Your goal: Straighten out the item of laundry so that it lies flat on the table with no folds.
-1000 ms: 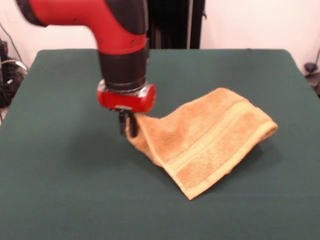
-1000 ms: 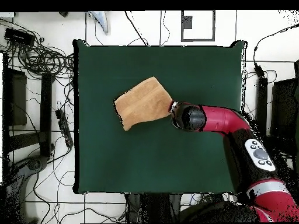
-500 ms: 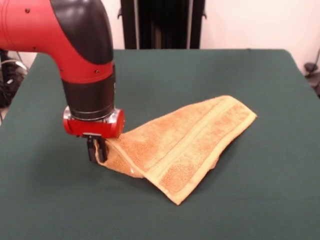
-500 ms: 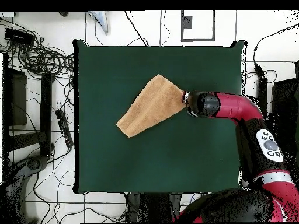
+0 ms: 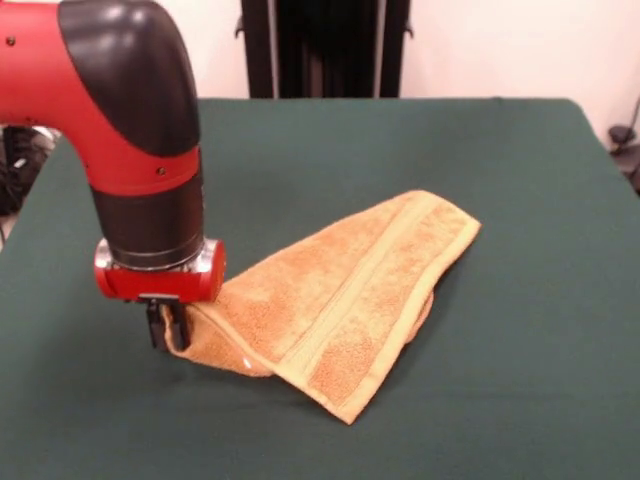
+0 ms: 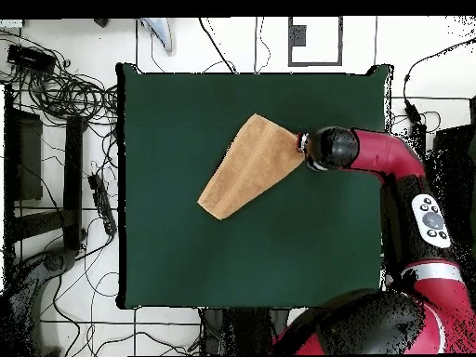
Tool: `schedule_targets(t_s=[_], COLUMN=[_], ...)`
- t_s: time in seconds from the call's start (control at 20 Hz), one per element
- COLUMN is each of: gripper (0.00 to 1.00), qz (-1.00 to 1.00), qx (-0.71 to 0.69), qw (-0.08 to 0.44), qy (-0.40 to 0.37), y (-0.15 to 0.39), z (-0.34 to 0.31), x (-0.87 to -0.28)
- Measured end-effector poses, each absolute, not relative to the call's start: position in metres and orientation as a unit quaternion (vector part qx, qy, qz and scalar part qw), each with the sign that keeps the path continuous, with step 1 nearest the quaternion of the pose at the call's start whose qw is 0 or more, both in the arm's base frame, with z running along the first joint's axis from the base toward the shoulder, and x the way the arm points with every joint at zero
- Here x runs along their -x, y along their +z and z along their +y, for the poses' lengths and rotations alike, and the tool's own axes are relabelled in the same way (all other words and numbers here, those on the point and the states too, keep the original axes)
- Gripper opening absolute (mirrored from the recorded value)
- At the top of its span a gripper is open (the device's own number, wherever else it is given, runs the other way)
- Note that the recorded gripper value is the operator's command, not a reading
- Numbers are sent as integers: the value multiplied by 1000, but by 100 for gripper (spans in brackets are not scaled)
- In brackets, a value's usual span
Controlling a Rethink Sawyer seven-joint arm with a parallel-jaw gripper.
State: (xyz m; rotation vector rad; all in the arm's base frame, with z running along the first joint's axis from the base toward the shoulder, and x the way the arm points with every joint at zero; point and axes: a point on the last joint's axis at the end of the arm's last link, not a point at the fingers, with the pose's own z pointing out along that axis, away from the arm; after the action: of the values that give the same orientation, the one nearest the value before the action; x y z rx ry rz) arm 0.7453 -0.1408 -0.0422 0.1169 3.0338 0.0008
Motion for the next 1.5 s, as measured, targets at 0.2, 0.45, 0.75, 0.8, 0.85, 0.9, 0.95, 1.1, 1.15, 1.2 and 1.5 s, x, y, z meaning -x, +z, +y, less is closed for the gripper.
schedule_targets(t_s=[0.2, 0.45, 0.75, 0.8, 0.85, 0.9, 0.95, 1.1, 1.15, 1.2, 1.5], gripper=[0, 0, 0, 0, 0, 0, 0, 0, 0, 0, 0], qz=[998, 998, 997, 997, 997, 997, 997, 997, 997, 997, 997], qx=[-33, -29, -26, -24, -22, -21, -17, -18, -18, -19, -20], qw=[55, 62, 69, 71, 72, 73, 75, 78, 78, 78, 81], qy=[0, -1, -4, -5, -5, -6, -7, -8, -8, -8, -8], y=[-42, -44, -44, -44, -44, -44, -44, -45, -46, -46, -46], z=[-146, -157, -161, -163, -164, -165, -167, -170, -170, -170, -171], x=[-764, -787, -792, -794, -795, -796, -798, -801, -801, -801, -803])
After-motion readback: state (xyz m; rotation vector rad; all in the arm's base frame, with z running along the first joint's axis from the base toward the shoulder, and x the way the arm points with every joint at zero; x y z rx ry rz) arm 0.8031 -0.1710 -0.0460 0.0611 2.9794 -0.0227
